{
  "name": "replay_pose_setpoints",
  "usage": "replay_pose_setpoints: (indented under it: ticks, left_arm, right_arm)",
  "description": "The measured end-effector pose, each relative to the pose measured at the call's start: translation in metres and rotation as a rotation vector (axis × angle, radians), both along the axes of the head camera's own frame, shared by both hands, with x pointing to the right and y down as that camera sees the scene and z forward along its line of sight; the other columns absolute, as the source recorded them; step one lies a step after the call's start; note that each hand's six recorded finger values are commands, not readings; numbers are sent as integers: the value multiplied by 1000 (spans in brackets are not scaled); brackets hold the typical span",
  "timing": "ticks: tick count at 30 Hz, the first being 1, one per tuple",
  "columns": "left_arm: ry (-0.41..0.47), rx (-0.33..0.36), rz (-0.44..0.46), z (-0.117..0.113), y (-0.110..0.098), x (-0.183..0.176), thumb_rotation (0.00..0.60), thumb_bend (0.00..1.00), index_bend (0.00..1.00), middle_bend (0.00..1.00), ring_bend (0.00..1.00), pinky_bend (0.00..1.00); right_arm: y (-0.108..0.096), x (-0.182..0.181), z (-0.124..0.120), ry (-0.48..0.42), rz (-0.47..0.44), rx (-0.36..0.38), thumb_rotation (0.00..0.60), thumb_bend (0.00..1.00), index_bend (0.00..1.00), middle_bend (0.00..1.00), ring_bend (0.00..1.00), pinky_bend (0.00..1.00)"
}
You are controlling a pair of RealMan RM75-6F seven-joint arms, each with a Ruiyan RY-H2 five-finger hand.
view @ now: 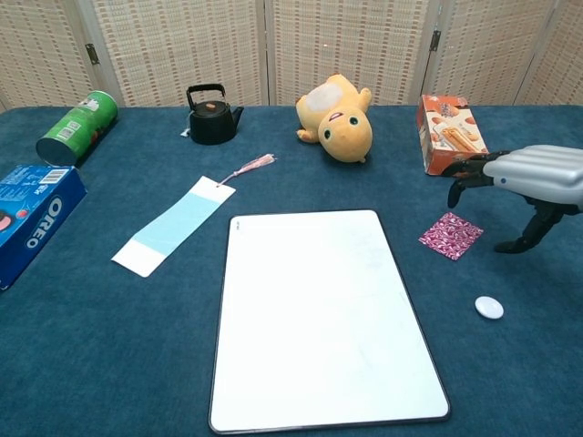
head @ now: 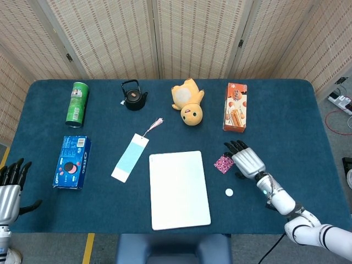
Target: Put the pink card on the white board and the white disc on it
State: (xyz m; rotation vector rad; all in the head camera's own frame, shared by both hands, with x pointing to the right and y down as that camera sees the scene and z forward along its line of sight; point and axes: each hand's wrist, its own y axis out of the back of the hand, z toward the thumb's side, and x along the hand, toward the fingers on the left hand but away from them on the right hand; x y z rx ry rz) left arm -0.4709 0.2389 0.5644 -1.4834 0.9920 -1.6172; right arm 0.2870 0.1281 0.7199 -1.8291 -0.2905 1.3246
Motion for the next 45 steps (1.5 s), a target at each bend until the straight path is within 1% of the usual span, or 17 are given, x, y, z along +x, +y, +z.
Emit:
replay_pose_setpoints:
  ticks: [8, 14, 19, 32, 38, 45]
  left_arm:
    - [-1, -4, -3, 1, 0, 0, 600, 135, 0, 0, 42, 0]
    - [-5, -3, -14, 0, 1, -3, 600, 135, 0, 0, 42, 0]
    - [-4, -5, -18, 0, 1, -4, 600, 135, 0, 0, 42, 0]
    - [-5, -6, -13, 1, 0, -3, 600, 134, 0, 0, 42, 0]
    - [-9, -5, -17, 0, 1, -4, 600, 134, 0, 0, 42, 0]
    - [-11, -1, -20, -1, 1, -6, 600, 135, 0, 0, 42, 0]
  right_arm:
    - [-4, -10, 16, 35, -38, -34, 600, 252, 271, 83, 23, 77]
    - [-10, -14, 23, 59, -59, -38, 600, 251, 271, 83, 24, 74]
    - [-8, -18, 28, 69, -74, -49, 600, 251, 271, 83, 22, 73]
    - [-13, -16, 33, 85, -64, -54, 600, 251, 271, 83, 20, 73]
    - [-16, -17, 35, 88, -59, -56, 600, 252, 271, 88, 40, 73]
    - [-19, -20, 33, 85, -56, -52, 600, 251, 271, 93, 40, 73]
